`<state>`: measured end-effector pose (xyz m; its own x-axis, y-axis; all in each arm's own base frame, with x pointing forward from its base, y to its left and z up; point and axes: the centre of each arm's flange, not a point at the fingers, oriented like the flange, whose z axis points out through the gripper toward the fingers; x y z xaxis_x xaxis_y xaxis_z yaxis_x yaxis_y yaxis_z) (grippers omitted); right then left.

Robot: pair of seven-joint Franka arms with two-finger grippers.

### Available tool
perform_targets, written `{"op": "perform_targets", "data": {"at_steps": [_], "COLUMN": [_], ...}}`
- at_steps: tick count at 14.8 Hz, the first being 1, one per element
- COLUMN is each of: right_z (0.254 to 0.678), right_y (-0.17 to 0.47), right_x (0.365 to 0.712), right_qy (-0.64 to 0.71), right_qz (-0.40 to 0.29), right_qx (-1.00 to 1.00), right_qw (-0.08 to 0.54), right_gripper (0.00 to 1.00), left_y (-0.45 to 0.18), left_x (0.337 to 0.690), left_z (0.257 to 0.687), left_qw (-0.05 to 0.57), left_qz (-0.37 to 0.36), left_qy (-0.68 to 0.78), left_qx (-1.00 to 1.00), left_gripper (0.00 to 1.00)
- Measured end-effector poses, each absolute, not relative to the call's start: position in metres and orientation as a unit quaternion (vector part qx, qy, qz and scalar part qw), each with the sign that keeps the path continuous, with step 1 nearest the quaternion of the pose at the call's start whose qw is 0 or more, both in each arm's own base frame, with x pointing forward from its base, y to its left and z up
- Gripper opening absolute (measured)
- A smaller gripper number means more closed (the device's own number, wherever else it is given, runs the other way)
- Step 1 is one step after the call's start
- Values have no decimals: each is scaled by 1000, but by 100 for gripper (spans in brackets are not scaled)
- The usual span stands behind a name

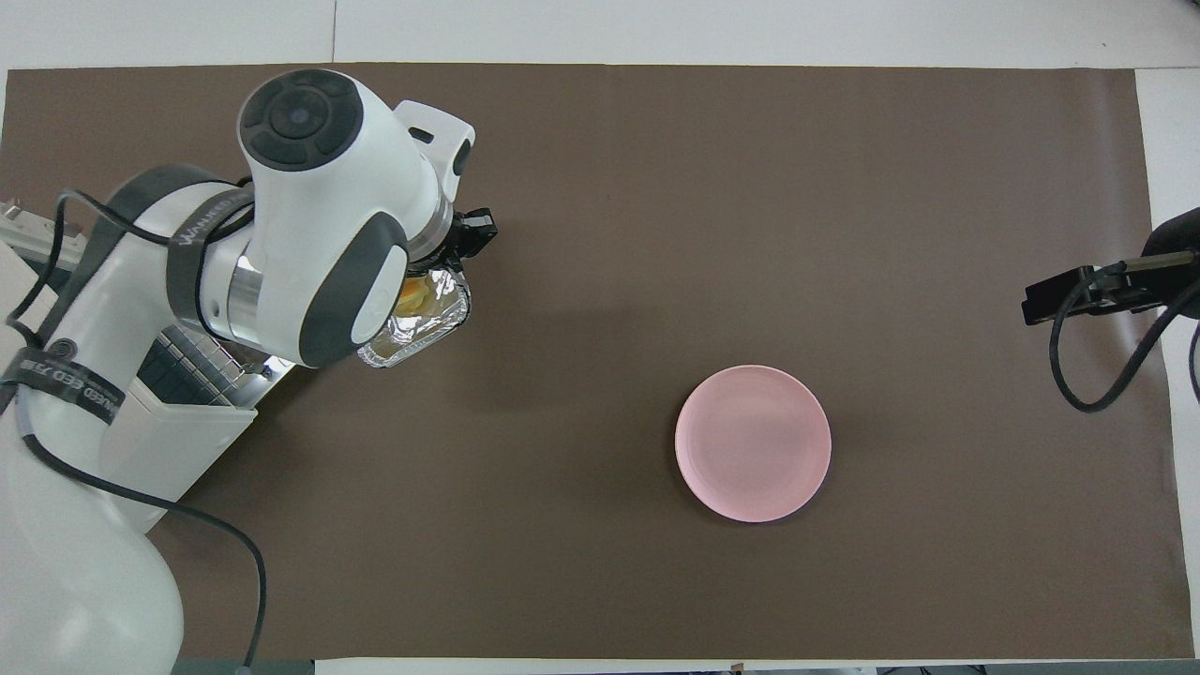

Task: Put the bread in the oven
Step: 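Push the foil tray into the toaster oven with the left gripper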

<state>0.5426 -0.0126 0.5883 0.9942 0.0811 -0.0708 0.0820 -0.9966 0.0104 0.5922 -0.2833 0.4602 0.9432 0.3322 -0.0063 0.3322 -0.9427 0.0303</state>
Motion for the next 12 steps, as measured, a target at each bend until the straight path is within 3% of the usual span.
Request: {"op": "perform_targets", "data": {"at_steps": [6, 12], "right_z": [588, 588], "right_y": [-12, -9], "right_x": [543, 543], "right_qy": [42, 44], "right_qz": [-35, -35], "right_qx": [998, 998], "right_qw": [7, 4], "right_gripper": [100, 100], "left_y": [-159, -82], "left_x": [628, 640], "left_z": [459, 452], "left_qw": [-25, -33], "left_qz": [-11, -18], "left_qy": [292, 337], "left_qx": [956, 941], "left_gripper": [2, 2]}}
